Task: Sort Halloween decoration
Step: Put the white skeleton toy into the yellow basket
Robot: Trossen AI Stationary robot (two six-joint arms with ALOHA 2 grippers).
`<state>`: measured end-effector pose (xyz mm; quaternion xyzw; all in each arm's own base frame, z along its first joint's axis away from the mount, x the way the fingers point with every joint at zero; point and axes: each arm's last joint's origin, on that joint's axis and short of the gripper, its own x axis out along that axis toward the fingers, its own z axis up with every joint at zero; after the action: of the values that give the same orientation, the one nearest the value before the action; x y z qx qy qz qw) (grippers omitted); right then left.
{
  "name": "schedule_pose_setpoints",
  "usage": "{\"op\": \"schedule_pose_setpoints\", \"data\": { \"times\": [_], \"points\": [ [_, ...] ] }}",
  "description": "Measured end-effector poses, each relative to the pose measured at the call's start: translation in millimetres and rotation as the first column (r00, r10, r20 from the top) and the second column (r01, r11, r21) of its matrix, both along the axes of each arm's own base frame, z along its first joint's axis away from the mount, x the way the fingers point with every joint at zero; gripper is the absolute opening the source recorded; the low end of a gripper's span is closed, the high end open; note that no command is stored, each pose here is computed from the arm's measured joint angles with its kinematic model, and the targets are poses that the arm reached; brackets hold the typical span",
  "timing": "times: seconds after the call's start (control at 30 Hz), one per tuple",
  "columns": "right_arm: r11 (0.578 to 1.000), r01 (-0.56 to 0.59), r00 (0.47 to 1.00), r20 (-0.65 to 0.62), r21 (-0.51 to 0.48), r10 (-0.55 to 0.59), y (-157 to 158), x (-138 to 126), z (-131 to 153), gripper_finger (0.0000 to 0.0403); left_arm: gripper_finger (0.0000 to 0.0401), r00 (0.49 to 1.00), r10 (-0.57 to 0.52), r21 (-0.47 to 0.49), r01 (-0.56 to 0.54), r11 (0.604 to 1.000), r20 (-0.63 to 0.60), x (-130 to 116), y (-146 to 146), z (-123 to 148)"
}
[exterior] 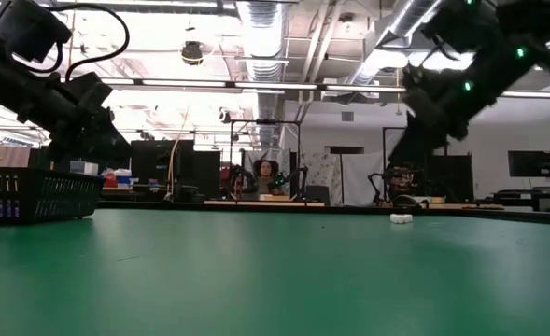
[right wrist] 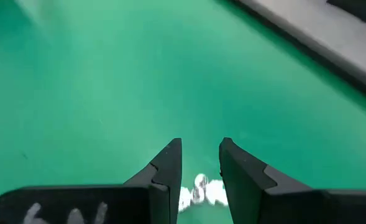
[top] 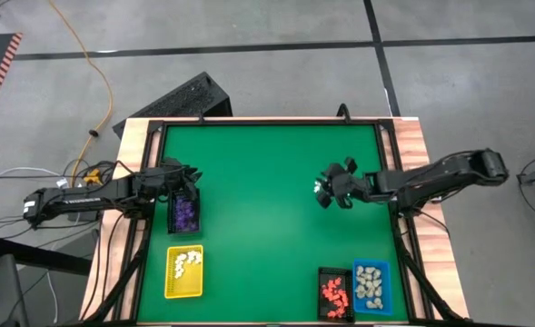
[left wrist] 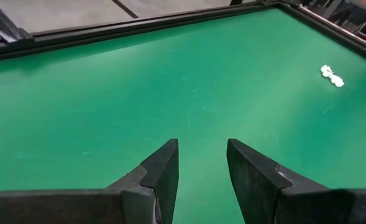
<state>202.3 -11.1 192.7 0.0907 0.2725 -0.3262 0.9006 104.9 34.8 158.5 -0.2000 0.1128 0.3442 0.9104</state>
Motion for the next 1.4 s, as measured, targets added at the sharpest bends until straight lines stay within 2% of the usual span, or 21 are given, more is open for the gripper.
{"op": "schedule_pose_setpoints", "data": {
  "times": [0.4,0.83,1.17,1.4],
  "points": [
    [0.997,0.081,0.993,-0.09,0.004,-0.08,-2.6,0.5,-43.7,0.0128,0.0126,1.0,0.018,0.002,-0.018,1.0,-0.001,-0.4,0.4,-0.2],
    [0.995,0.104,0.979,-0.174,-0.005,-0.104,-7.8,9.9,-68.3,0.0232,0.0126,1.0,0.006,-0.004,-0.006,1.0,-0.002,-0.2,0.1,-0.4],
    [0.988,0.156,0.961,-0.23,-0.015,-0.155,-22.8,10.5,-77.4,0.0224,0.0126,1.0,0.007,-0.004,-0.007,1.0,-0.004,-0.3,0.1,-0.6],
    [0.969,0.248,0.945,-0.221,0.012,-0.24,-34.7,9.7,-83.7,0.0222,0.0126,1.0,0.007,-0.008,-0.007,1.0,-0.027,-1.1,-0.1,-2.6]
  ]
}}
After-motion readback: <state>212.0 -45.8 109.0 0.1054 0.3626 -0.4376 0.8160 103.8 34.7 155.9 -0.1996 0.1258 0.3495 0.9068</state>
